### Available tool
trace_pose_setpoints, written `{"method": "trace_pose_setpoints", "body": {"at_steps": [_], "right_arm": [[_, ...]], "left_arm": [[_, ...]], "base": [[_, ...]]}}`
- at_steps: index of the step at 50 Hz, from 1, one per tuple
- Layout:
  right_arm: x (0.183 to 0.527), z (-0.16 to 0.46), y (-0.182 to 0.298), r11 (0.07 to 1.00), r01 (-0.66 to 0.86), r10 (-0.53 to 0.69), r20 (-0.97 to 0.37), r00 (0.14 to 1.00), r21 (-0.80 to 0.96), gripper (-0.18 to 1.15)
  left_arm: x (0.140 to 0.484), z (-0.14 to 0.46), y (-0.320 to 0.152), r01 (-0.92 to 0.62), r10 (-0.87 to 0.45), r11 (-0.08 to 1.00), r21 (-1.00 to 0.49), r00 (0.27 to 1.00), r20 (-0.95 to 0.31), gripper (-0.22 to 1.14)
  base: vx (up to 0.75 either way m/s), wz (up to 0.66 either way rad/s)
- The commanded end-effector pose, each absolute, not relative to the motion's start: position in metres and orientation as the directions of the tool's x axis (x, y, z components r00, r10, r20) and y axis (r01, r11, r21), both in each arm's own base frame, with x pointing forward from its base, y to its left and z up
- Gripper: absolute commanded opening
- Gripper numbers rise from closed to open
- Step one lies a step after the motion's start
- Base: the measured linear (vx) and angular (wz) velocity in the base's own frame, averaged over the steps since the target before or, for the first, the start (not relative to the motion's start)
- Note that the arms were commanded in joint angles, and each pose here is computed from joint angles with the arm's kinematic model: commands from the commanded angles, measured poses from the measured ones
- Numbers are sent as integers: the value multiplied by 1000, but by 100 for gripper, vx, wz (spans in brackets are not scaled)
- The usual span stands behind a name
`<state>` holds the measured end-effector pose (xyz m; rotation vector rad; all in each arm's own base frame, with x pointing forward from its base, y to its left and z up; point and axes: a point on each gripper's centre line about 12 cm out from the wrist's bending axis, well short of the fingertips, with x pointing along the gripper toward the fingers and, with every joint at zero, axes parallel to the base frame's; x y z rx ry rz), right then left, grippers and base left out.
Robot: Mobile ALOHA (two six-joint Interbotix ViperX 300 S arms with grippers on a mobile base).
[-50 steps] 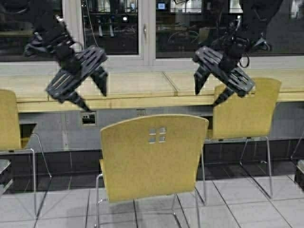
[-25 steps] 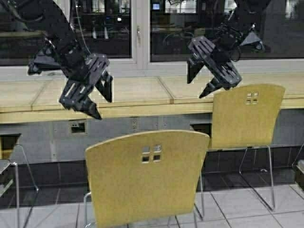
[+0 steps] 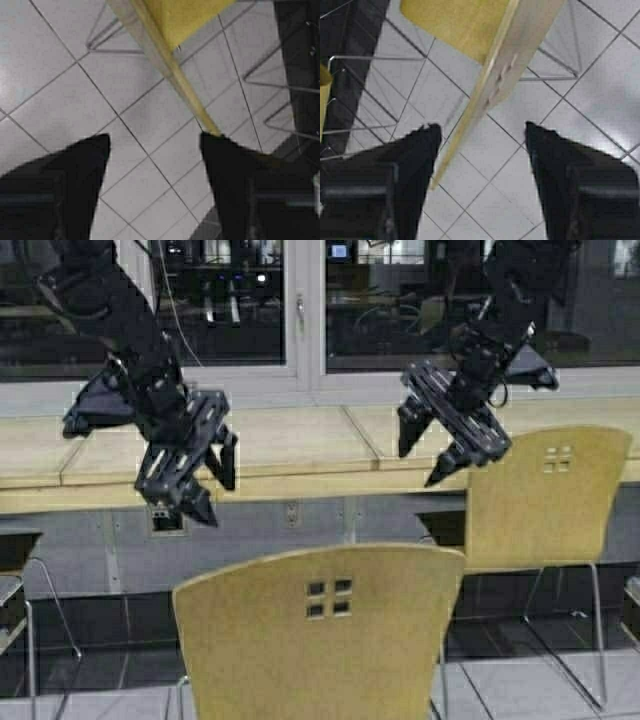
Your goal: Push the chairs under the table
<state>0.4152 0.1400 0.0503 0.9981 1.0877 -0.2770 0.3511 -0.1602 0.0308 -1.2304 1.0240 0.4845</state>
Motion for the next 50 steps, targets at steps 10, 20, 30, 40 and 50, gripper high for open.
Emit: {"method": "trace_pose_setpoints", "body": {"at_steps": [10,20,30,40,50], "right_arm": [[411,33,142,561,655,264,-860,437,506,88],[406,14,141,566,679,255,-883,395,468,88],[403,6,141,571,687,253,-892,374,450,88],[402,-4,140,576,694,247,-901,357,433,88],[409,-17,142,576,699,244,-905,348,424,88]], "left_arm": [[344,15,-169,-810,-225,319,-493,440,-869,91],[344,4,-178,-824,-232,313,-473,417,-879,90],[329,-8,-199,-851,-250,287,-439,376,-892,90],[325,-22,-199,-868,-233,279,-410,353,-906,90],[329,-32,-194,-879,-199,253,-405,362,-911,90]], "base": [[17,7],[12,3],[7,0],[4,-1],[1,-1]]}}
